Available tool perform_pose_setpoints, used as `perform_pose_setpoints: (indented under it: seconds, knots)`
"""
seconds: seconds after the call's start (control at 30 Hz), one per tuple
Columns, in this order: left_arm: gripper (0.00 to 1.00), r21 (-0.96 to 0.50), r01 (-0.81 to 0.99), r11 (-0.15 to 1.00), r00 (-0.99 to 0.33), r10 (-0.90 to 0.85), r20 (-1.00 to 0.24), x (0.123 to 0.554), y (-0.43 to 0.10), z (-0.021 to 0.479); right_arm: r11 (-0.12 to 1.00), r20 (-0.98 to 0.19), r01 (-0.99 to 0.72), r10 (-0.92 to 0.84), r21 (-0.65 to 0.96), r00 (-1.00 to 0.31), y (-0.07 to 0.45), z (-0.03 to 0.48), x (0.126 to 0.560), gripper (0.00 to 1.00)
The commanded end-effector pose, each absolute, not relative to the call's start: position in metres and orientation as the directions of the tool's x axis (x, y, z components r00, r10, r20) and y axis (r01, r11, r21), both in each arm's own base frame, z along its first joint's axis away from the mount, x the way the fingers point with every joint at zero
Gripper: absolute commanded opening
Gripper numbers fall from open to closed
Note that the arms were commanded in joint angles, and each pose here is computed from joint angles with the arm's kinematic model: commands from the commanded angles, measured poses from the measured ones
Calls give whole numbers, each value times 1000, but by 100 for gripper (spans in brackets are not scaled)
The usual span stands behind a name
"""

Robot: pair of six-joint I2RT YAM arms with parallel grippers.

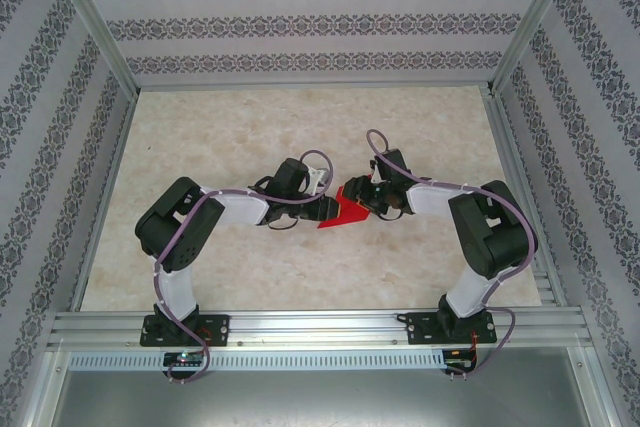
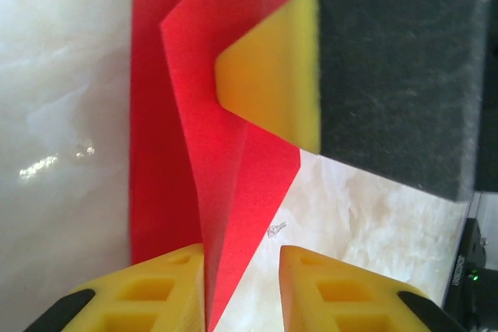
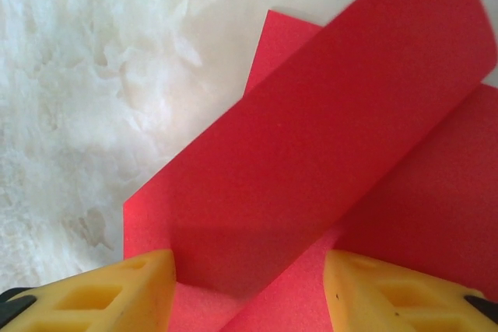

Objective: Fold a paper plane with a square sheet of paper (pick it up from the middle)
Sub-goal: Fourth fold the wing at the center of the table.

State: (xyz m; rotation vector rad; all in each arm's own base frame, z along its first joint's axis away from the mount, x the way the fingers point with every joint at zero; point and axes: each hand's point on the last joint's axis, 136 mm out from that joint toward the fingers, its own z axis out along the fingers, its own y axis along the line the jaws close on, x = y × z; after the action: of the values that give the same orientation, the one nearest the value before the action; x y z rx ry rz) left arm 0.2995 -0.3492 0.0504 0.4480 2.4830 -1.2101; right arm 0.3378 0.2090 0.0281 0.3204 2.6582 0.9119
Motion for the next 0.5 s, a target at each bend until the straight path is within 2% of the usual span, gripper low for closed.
perform_pose_setpoints:
  seconds: [0.0, 0.2, 0.47]
  knots:
    - [35, -623, 587, 517, -786, 179, -592, 302, -353, 66, 757, -210, 143, 350, 638, -913, 207, 25, 347, 53]
    - [35, -571, 625, 533, -744, 184, -643, 301, -344, 52, 746, -194, 164, 369, 645, -909, 206, 24, 348, 53]
    - [27, -446, 734, 511, -598, 177, -782, 297, -333, 59, 743, -187, 170, 371, 648, -909, 204, 24, 347, 53]
